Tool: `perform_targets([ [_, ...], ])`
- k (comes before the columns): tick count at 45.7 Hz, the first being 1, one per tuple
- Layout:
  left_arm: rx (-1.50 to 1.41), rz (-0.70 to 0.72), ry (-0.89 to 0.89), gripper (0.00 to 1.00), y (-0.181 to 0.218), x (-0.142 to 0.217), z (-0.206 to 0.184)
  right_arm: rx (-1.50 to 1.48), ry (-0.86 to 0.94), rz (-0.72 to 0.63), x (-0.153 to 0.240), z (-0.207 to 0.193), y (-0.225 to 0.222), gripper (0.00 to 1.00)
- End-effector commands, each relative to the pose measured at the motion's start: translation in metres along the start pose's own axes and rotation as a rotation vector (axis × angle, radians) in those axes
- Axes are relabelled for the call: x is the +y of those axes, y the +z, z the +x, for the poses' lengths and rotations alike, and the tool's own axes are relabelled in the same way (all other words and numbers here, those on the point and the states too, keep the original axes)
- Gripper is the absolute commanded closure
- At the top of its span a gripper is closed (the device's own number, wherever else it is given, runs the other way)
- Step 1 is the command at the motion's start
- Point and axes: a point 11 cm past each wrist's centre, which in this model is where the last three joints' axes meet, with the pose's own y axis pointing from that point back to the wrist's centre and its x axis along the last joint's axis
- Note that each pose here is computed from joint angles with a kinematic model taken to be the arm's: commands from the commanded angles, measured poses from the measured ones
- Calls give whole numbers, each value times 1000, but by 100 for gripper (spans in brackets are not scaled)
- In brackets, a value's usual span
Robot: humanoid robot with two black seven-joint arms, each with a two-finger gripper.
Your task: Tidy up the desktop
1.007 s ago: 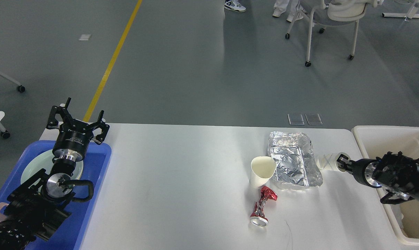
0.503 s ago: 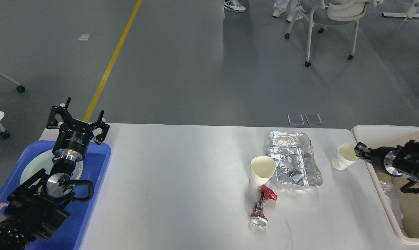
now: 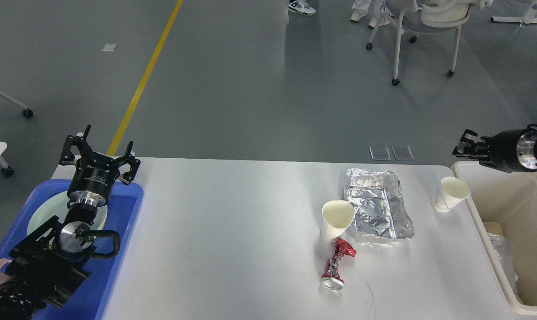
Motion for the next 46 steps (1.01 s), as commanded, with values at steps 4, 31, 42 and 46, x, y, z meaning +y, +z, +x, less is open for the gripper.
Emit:
perform_targets([
  [4, 0, 0, 0, 2, 0, 0, 0, 61, -49, -37, 4, -4, 3, 100],
  [31, 0, 0, 0, 2, 0, 0, 0, 60, 13, -259, -50, -34, 91, 0],
  [42, 0, -2, 0, 2, 0, 0, 0, 95, 71, -266, -67, -49, 95, 0],
  [46, 0, 0, 2, 2, 0, 0, 1, 63, 83, -254, -74, -56, 92, 0],
])
